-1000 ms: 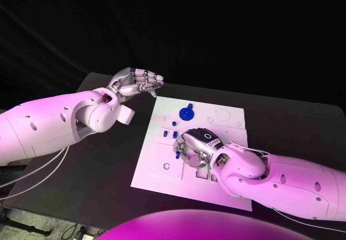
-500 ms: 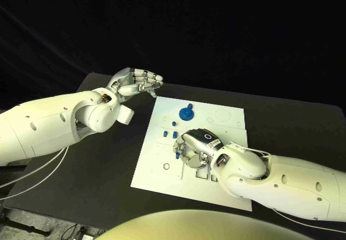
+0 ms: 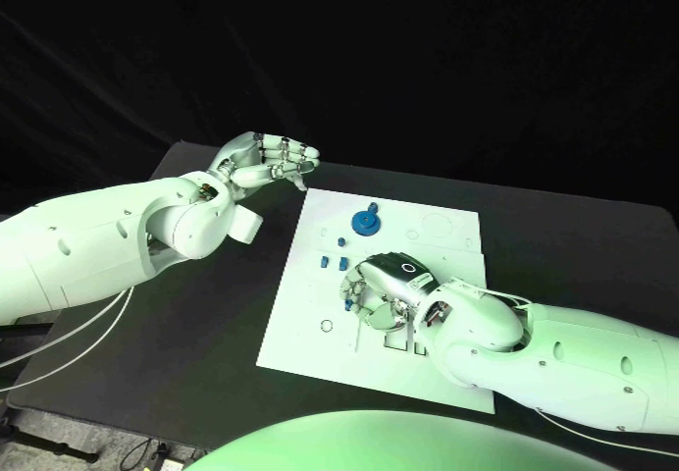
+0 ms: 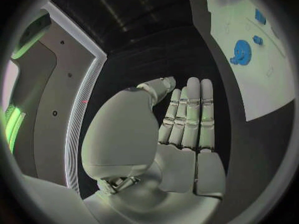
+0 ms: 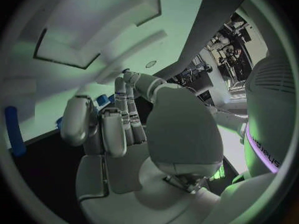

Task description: Assemble the parts on the task board

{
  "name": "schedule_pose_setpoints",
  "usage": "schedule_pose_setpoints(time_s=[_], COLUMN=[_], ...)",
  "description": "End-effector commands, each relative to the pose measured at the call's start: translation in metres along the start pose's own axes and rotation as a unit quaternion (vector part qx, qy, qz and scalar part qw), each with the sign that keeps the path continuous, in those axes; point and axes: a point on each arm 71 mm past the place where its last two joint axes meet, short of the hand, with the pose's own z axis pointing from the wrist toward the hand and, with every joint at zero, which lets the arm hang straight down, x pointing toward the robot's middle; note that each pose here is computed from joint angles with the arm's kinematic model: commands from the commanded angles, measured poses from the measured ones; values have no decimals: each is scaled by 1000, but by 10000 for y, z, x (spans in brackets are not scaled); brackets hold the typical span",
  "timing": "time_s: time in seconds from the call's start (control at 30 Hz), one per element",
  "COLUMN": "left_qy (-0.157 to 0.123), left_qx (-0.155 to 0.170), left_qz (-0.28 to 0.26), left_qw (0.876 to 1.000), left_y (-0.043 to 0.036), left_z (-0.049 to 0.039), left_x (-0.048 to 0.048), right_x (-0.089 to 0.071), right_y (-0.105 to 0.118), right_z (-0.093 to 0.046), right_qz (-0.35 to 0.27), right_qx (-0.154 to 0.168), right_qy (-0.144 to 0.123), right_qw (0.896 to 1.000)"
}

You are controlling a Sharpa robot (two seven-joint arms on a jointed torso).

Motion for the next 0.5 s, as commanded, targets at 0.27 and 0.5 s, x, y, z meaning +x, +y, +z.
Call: schedule_pose_setpoints(time_s=[0.27, 0.5], left_qy=[6, 5], left_qx=[3, 2], left_qz=[-3, -2], left_qw=[1000, 1000], left_y=[-10, -9], left_z=[0, -2], left_x=[13, 7], right_x=[13, 1], right_y=[24, 25], right_z=[-18, -43], right_qz=[-1, 1], right_qx=[-5, -5], right_qy=[10, 8], right_qw=[1000, 1000])
